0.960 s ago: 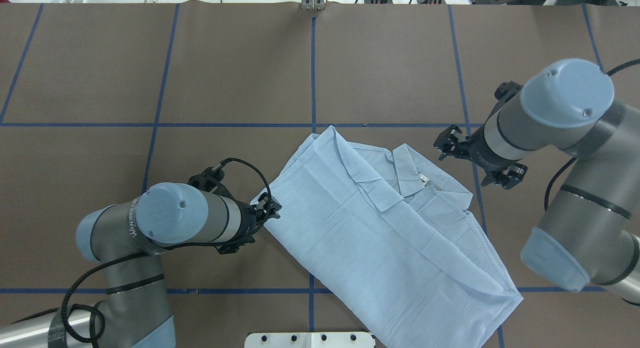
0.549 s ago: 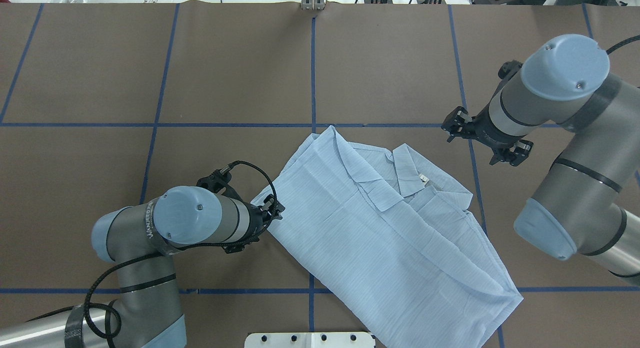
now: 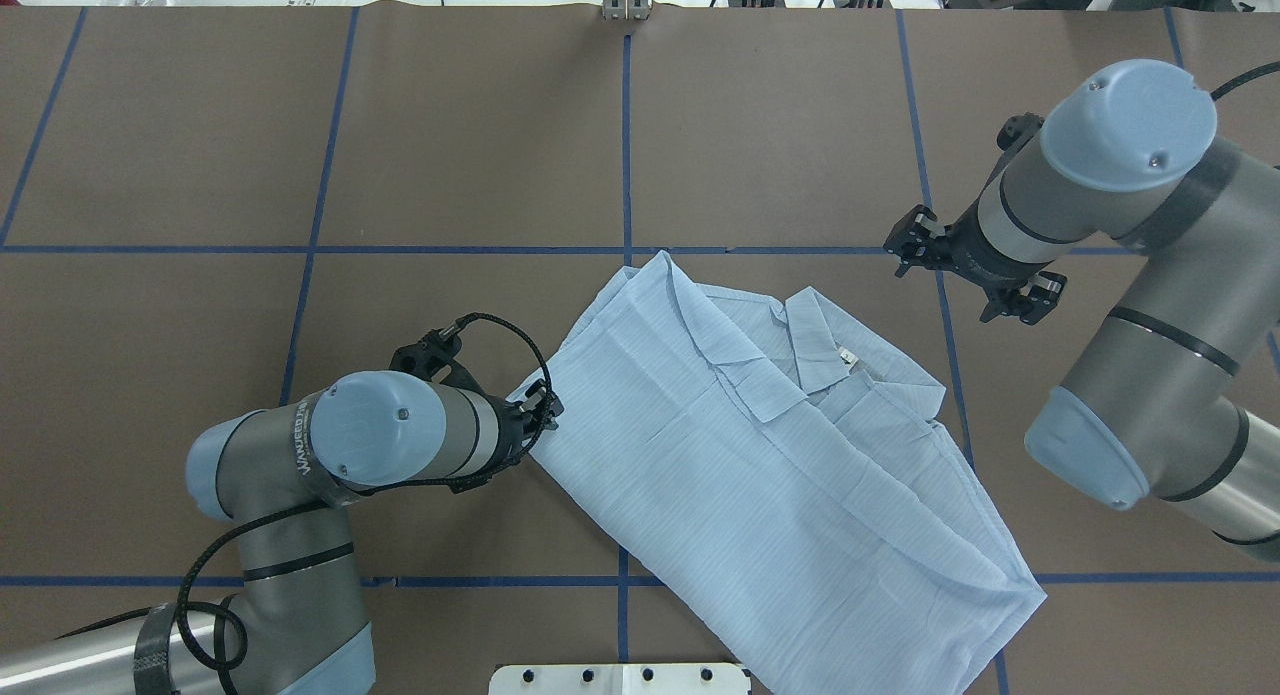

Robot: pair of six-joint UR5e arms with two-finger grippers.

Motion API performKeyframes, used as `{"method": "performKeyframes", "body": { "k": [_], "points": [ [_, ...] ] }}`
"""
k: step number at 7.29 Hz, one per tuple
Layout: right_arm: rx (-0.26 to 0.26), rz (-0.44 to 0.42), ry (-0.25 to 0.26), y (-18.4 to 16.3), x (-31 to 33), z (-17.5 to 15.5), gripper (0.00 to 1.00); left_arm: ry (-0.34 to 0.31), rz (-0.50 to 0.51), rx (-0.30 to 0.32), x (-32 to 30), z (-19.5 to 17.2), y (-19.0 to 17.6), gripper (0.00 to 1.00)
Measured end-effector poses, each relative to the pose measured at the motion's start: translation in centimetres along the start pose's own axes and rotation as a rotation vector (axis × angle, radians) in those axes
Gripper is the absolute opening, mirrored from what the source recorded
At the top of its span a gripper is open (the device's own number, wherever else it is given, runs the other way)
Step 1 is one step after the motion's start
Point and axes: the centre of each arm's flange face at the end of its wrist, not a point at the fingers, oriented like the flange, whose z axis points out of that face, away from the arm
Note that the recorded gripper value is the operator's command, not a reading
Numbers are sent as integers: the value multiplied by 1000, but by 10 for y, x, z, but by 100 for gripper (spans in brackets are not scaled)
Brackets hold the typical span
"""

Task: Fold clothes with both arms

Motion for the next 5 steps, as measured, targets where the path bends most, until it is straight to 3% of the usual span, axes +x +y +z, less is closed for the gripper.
{"method": "performKeyframes", "body": {
  "k": [1, 5],
  "points": [
    [1, 1, -1, 0, 0, 0, 100, 5, 6, 16, 1, 0, -5, 0],
    [2, 7, 0, -1, -1, 1, 100, 22, 68, 76, 12, -5, -40, 0]
  ]
}}
